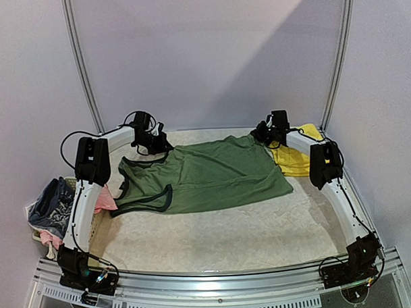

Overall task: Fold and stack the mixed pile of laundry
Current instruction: Fold the 1/3-folded tank top at the center of the board.

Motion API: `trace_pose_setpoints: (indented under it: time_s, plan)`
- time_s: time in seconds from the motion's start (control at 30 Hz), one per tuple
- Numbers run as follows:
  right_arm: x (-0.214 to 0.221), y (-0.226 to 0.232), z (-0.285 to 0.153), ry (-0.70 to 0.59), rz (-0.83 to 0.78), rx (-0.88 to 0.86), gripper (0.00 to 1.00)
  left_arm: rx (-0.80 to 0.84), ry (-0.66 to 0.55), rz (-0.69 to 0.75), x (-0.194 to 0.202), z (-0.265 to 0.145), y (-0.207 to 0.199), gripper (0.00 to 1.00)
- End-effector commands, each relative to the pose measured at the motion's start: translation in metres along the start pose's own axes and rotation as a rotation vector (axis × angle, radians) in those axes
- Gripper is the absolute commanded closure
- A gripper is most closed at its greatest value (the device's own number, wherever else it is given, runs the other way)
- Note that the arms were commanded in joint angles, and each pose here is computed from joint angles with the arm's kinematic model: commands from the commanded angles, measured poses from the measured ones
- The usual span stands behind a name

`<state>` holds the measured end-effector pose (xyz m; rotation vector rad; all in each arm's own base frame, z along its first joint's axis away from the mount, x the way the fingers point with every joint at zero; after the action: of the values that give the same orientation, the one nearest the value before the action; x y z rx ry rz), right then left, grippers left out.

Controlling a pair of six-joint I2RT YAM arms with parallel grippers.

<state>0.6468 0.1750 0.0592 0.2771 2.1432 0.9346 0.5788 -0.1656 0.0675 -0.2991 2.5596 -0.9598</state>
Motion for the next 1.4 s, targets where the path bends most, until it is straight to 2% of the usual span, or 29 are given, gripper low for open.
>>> trace_pose_setpoints:
  time_s: [0.0,0.27,0.43,1.0,1.37]
  plan:
    - [-0.015,-0.006,-0.016,-0.008,-0.024,-0.034,1.0,0.015,-0.017,0.019,-0.004,-0.015,-0.017,1.0]
    - [-0.054,0.028,-0.049,-0.081,-0.114,-0.144,1.0,0.026,-0.051,0.044,-0.007,-0.037,-0.034,1.0]
    - [-0.054,0.037,-0.056,-0.075,-0.119,-0.201,1.0,0.03,-0.066,0.06,-0.005,-0.048,-0.04,1.0]
    - [-0.034,0.044,-0.088,-0.014,-0.185,-0.208,1.0,0.023,-0.056,0.089,0.024,-0.068,-0.04,1.0]
    - [-0.031,0.051,-0.118,-0.018,-0.234,-0.209,1.0,0.025,-0.081,0.173,0.044,-0.08,-0.053,1.0]
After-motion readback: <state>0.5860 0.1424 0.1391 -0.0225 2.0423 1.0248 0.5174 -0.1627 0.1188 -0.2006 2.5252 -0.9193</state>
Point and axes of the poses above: each gripper's point midway between its finger pads, its own z axis out along the fingers, its own y axis along the line the jaws close on, x = y × z, the point moved 8 cm from there along -z, back along the fingers, and after that the axes turned 14 degrees about -z, right-handed, at the moved point
